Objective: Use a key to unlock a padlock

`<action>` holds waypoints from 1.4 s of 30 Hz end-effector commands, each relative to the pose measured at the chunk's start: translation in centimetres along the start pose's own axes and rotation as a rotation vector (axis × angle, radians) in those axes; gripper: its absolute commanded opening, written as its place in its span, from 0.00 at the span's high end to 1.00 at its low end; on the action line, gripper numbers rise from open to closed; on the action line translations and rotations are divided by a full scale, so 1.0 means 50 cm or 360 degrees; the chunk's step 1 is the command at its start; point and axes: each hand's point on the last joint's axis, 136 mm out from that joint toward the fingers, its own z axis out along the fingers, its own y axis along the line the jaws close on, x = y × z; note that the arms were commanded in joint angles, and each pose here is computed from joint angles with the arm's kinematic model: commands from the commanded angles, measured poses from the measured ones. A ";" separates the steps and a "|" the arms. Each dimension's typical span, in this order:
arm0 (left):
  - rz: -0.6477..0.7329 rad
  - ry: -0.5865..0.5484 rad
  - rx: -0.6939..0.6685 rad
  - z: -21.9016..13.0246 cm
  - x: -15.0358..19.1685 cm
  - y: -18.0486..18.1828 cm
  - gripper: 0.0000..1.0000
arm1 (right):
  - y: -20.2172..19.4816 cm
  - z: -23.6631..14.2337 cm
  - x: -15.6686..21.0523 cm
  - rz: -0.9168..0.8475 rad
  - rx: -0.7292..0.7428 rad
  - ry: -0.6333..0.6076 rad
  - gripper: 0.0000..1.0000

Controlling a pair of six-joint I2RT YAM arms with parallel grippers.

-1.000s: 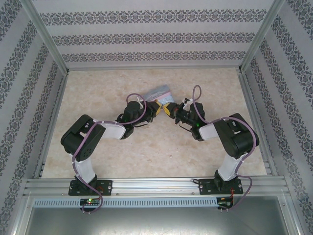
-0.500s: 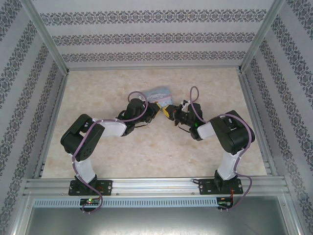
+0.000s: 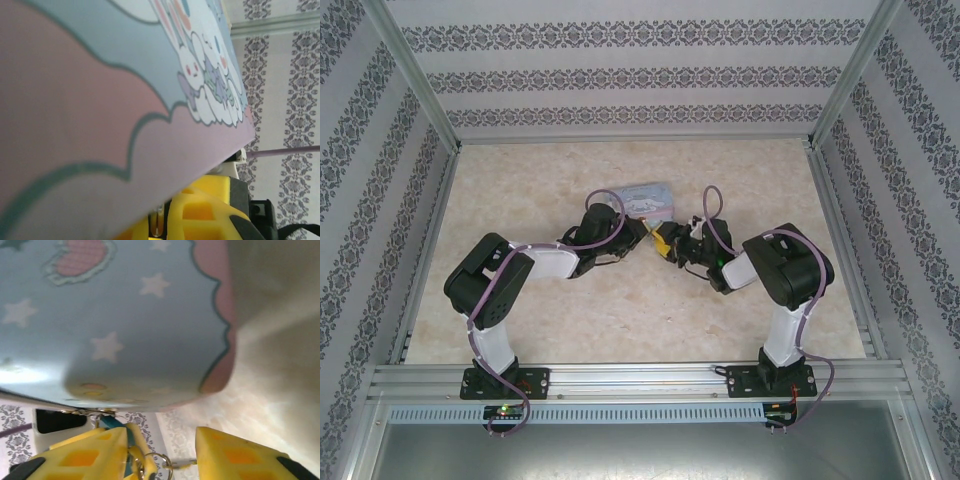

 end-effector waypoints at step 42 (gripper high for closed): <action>0.0198 0.0372 -0.0144 -0.002 0.073 0.009 1.00 | -0.060 -0.106 0.074 -0.1977 0.1108 0.0037 0.54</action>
